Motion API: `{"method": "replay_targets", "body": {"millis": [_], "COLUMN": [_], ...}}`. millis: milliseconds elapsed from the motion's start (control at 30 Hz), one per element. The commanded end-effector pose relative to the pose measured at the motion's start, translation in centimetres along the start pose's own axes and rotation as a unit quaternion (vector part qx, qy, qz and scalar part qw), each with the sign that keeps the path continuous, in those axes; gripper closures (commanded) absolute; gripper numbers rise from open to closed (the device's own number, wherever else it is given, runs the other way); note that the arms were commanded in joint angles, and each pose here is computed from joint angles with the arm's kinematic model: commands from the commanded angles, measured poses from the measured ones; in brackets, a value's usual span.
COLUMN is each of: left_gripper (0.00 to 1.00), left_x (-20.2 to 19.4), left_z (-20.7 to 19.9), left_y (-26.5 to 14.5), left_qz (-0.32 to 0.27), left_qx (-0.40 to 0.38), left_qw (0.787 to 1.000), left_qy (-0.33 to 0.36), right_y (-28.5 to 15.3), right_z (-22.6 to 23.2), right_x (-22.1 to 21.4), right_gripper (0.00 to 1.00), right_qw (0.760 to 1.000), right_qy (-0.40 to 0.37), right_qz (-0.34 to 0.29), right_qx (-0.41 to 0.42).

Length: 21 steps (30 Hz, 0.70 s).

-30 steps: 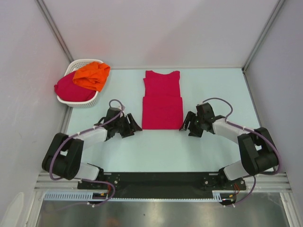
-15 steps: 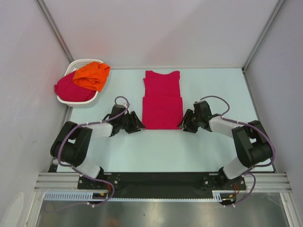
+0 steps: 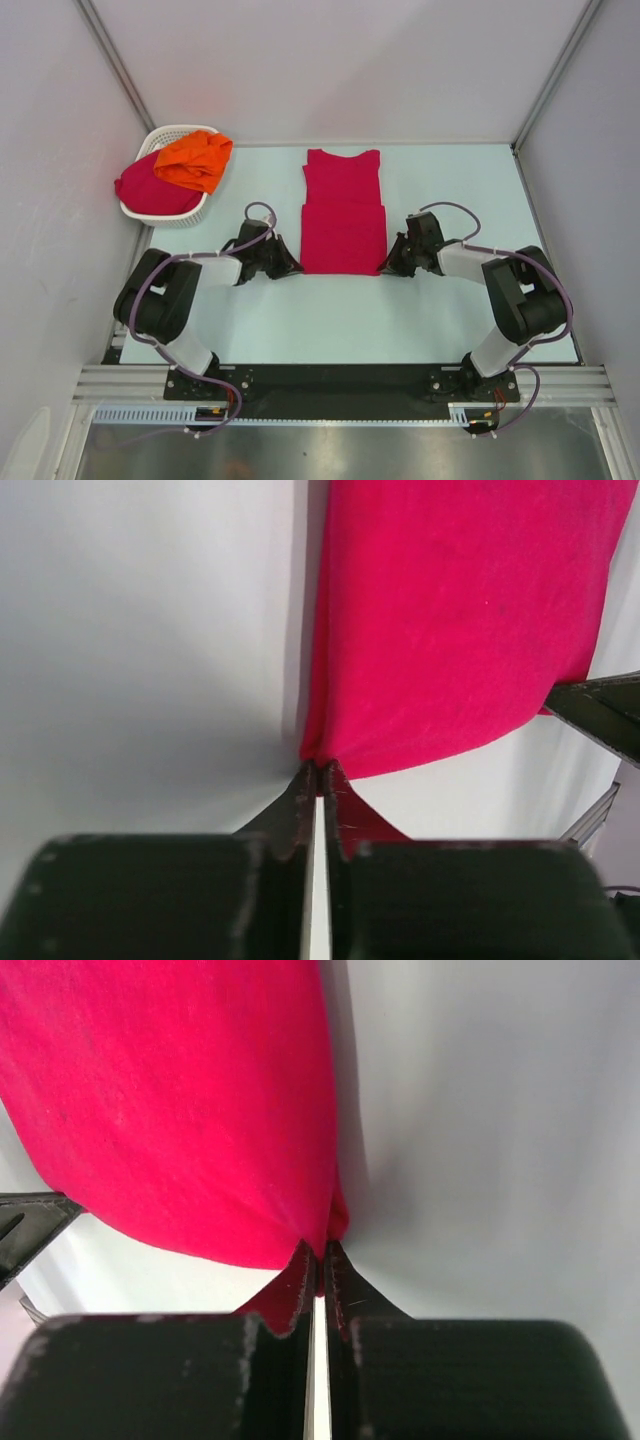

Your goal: Fold and stack the t-shirts

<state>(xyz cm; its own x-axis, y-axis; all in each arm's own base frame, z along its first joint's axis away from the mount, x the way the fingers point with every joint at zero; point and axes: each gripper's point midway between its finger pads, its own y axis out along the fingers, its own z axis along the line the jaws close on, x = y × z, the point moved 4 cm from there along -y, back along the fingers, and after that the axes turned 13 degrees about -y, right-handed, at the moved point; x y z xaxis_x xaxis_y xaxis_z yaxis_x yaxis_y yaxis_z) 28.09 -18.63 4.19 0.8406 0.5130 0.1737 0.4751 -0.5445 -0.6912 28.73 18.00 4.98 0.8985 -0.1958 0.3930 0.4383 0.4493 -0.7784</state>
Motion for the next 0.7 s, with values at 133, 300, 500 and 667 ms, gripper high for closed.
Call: {"method": "replay_targets", "body": {"millis": [133,300,500,667], "left_gripper": [1.0,1.0,1.0,1.0], "left_x": [-0.9,-3.0,-7.2,-9.4], "left_z": [4.3,6.1,5.7,6.1], "left_y": [-1.3,-3.0,-4.6,-7.0], "left_qz": [-0.016,-0.002,0.012,-0.002], "left_qx": [0.107,0.12,0.111,0.106], "left_qw": [0.994,0.993,0.993,0.994], "left_qy": [0.02,0.014,0.028,0.0], "right_y": [-0.6,-2.4,-4.7,-6.8], "right_z": [-2.3,-3.5,-3.4,-3.7], "right_x": [-2.8,-6.0,-10.1,-12.4], "right_gripper": [1.0,1.0,1.0,1.0], "right_qw": [0.998,0.997,0.998,0.998], "right_qy": [-0.022,-0.018,0.005,0.016], "right_qz": [0.034,0.052,0.053,0.054], "right_qx": [-0.044,-0.046,-0.021,-0.017]}}
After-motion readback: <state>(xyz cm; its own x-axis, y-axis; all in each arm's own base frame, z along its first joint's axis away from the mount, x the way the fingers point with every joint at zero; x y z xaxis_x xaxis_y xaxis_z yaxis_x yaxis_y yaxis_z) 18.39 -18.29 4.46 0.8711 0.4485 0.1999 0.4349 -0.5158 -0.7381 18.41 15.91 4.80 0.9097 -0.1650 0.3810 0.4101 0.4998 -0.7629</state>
